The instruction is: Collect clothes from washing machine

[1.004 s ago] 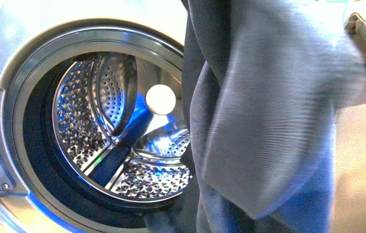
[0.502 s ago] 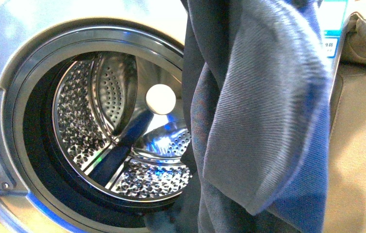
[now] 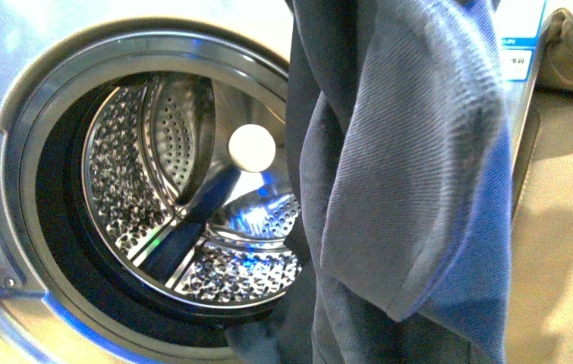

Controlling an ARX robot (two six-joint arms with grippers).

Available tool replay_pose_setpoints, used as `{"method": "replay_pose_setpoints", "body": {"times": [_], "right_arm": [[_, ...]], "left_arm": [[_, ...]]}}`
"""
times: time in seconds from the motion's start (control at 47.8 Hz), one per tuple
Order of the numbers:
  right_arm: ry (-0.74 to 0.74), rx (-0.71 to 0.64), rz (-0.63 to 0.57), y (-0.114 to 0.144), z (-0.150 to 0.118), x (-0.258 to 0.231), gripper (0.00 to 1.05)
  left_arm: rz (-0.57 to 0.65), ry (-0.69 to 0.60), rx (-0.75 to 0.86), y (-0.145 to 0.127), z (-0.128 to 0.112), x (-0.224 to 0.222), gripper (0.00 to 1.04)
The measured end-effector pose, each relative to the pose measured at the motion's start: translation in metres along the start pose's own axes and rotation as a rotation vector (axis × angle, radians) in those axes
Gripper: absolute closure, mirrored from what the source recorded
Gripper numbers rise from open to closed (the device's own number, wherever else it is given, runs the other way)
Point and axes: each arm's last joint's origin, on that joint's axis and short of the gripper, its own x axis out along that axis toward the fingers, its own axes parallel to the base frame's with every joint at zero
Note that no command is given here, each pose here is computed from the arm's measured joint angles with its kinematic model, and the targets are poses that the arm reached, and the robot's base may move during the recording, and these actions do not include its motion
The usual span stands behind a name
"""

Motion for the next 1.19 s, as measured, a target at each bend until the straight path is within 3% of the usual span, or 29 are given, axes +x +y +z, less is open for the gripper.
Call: {"method": "replay_pose_setpoints", "body": {"times": [0.314, 0.899, 1.192], "right_arm": [[-0.001, 0.013, 0.048, -0.014, 0.004, 0.014, 0.08], [0.015, 0.137, 0.259, -0.016, -0.009, 0.029, 0.08], [-0.005, 0.226, 0.364, 0.011, -0.013, 0.039, 0.08]], "left_arm": [[0.0, 0.0, 0.0, 0.0, 0.0, 0.0, 0.94], [-0.001, 0.0, 0.0, 0.0, 0.0, 0.0, 0.94], [0.0, 0.0, 0.0, 0.0, 0.0, 0.0, 0.94]]}}
